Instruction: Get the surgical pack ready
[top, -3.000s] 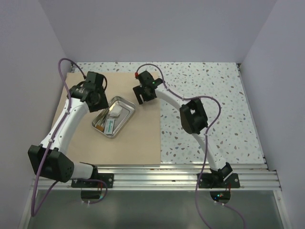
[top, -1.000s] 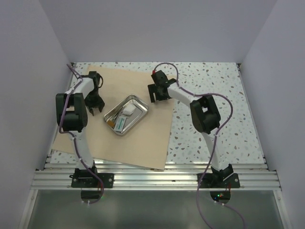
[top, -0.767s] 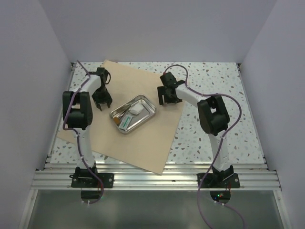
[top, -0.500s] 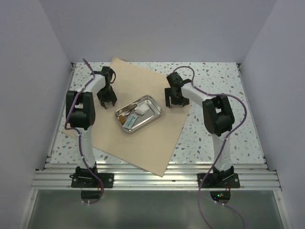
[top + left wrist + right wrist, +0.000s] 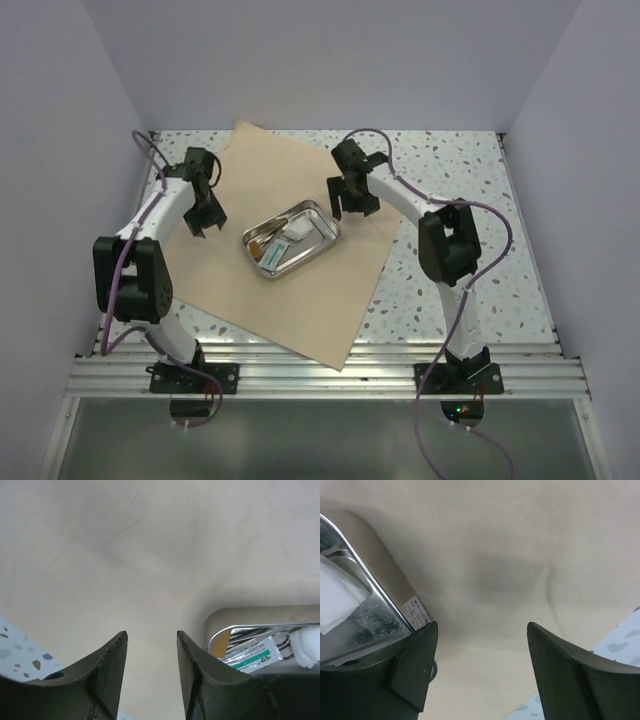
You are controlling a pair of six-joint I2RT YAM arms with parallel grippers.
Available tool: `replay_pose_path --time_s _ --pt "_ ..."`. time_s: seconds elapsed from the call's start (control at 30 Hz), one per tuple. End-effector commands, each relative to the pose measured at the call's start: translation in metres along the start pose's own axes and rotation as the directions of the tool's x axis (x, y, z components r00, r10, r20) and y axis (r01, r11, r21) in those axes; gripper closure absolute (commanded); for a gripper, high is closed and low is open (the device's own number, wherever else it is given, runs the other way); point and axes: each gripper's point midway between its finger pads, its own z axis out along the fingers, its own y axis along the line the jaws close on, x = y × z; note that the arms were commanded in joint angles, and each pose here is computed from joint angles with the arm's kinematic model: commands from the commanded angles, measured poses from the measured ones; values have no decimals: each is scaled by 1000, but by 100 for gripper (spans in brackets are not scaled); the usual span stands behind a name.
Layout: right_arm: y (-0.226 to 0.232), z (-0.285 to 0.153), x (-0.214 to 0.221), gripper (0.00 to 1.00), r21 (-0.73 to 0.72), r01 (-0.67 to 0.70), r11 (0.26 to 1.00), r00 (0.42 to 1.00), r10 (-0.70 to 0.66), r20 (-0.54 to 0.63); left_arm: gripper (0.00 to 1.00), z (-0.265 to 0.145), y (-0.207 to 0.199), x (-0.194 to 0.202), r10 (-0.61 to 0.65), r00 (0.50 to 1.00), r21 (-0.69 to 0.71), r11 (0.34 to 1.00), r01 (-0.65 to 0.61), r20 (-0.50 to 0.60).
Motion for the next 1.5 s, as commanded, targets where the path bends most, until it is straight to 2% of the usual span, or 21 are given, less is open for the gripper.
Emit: replay_pose_path --time_s 0.0,0.1,0.23,0.3,0.57,0.9,1.47 --pt "19 10 16 25 -35 48 998 997 -50 -63 53 3 -5 38 -2 997 47 999 6 -77" --pt "30 11 14 25 -46 59 997 997 -61 -56 55 -1 -1 63 8 992 57 998 0 -130" --pt "40 14 13 25 -63 58 996 997 -61 -51 67 -4 -11 89 34 984 124 992 -12 -176" --pt "44 15 11 25 -71 51 996 998 -55 -43 67 -2 -17 96 28 980 142 990 1 -198" --pt "56 21 -4 25 -102 47 994 998 -50 -28 69 0 -35 93 36 978 184 983 2 -206" --pt "77 27 -19 24 -165 28 986 999 -30 -13 71 0 -57 110 79 969 237 971 -21 -235" --pt "64 23 -22 23 -116 43 992 999 -42 4 71 7 -69 104 109 966 254 966 -47 -235"
